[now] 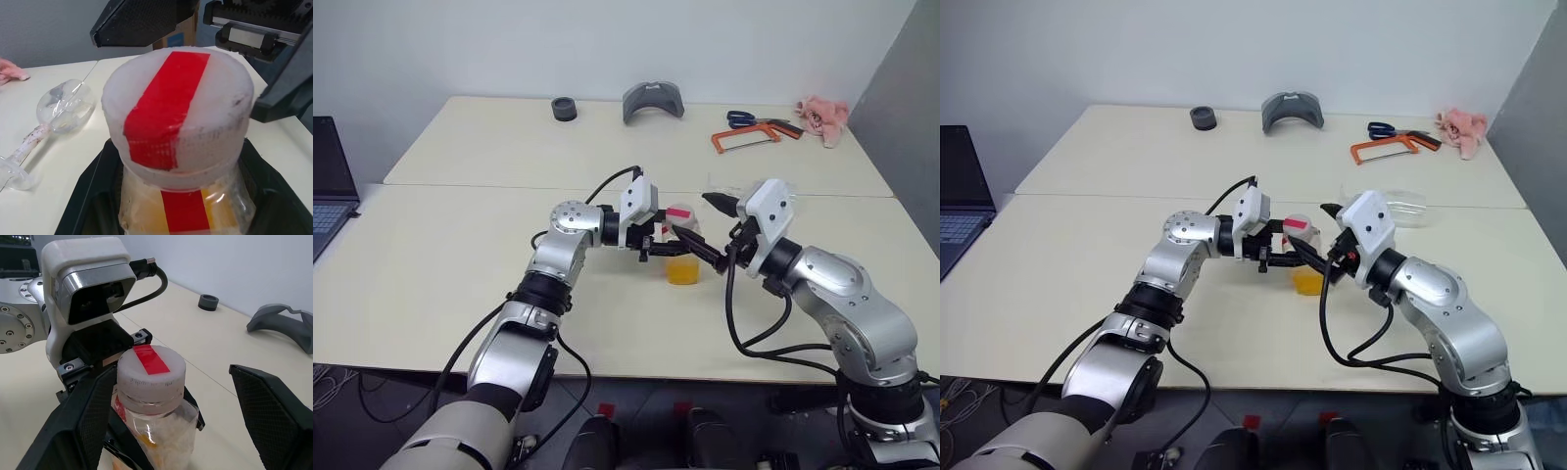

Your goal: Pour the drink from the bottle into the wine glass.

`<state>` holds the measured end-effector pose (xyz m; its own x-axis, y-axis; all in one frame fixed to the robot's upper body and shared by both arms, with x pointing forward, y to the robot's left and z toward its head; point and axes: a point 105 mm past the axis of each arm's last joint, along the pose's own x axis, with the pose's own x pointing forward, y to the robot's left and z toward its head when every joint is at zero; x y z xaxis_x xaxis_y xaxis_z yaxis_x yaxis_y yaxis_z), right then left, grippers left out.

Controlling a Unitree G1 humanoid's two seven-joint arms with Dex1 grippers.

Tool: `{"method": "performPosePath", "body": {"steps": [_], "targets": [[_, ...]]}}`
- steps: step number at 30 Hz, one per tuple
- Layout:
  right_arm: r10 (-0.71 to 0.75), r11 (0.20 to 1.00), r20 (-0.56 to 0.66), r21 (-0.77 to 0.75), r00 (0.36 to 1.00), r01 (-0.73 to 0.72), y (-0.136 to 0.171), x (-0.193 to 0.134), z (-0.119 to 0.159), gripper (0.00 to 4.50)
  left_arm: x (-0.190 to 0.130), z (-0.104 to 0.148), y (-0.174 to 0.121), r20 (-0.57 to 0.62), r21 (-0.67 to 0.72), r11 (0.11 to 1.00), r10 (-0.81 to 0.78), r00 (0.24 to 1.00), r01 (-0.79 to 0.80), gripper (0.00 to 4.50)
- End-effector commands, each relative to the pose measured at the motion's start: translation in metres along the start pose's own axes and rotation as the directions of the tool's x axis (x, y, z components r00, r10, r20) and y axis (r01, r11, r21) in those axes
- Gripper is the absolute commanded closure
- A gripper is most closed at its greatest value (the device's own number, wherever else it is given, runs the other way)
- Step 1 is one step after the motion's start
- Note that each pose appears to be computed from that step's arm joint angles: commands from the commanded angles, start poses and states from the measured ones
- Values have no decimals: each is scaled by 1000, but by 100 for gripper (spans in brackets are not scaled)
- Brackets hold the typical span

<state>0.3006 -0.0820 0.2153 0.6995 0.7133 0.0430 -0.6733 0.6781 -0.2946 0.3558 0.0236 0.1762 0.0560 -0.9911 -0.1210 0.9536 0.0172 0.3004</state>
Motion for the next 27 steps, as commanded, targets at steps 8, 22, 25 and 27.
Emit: {"method": "performPosePath", "body": {"steps": [8,22,25,27], "targets": [[-56,998,32,-32,998,58,-13,-10,11,58,2,-2,-4,-9,5,1000,-18,1000,18,232],[-40,999,34,-35,999,41,-10,-11,12,58,3,-2,-4,-8,5,1000,-17,1000,17,232],[-29,999,37,-34,999,31,-8,-12,13,58,3,-1,-4,-8,5,1000,-16,1000,16,232],[-11,1000,41,-28,999,13,-6,-13,14,58,3,-1,-3,-8,6,1000,-15,1000,15,232]]}}
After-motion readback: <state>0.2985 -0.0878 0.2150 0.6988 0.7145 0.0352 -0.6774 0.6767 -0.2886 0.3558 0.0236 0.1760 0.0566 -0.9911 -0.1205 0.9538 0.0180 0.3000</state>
